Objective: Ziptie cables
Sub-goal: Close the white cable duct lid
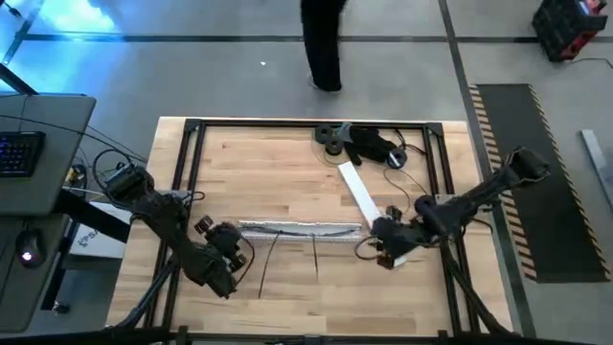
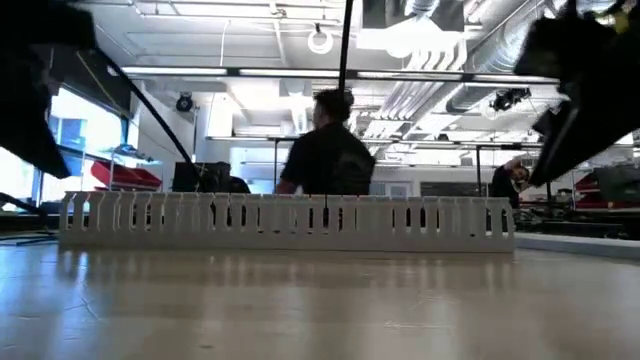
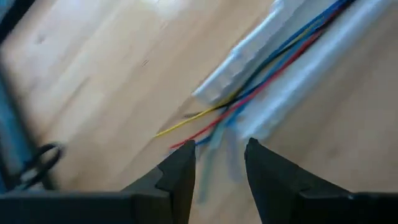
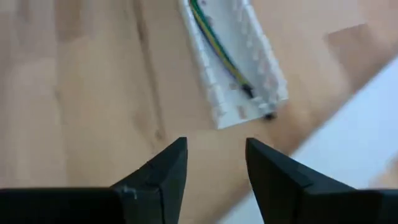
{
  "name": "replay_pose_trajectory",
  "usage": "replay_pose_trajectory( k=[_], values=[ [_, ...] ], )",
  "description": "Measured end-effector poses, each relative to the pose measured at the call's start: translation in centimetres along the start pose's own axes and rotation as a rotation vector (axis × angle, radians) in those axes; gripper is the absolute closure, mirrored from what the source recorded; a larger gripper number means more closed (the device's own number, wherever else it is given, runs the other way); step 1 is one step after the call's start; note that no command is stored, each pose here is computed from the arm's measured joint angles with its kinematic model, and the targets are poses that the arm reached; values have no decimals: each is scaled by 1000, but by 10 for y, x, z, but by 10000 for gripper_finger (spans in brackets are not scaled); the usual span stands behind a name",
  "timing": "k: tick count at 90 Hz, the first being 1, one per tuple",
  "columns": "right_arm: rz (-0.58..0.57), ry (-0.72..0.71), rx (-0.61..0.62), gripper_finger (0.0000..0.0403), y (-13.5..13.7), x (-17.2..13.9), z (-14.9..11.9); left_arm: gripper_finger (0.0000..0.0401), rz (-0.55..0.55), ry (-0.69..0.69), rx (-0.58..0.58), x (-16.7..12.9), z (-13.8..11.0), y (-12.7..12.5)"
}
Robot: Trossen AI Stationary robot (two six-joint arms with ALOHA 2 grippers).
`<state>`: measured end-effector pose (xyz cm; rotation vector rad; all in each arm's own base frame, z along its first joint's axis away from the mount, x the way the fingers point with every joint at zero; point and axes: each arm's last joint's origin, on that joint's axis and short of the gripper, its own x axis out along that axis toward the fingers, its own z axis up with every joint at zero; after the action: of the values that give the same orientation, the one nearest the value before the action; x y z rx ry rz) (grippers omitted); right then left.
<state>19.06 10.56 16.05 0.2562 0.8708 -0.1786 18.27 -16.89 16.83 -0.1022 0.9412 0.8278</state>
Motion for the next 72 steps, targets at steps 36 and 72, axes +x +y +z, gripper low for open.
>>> replay_pose_trajectory(
  k=[36,72],
  values=[
    [-167,-246,-125,75,-6,4,-4,280,-132,-154,-31,-5,-1,-15],
    [-356,-100,182,18,-39,26,-36,280,-142,-220,-49,-6,1,-16]
  ],
)
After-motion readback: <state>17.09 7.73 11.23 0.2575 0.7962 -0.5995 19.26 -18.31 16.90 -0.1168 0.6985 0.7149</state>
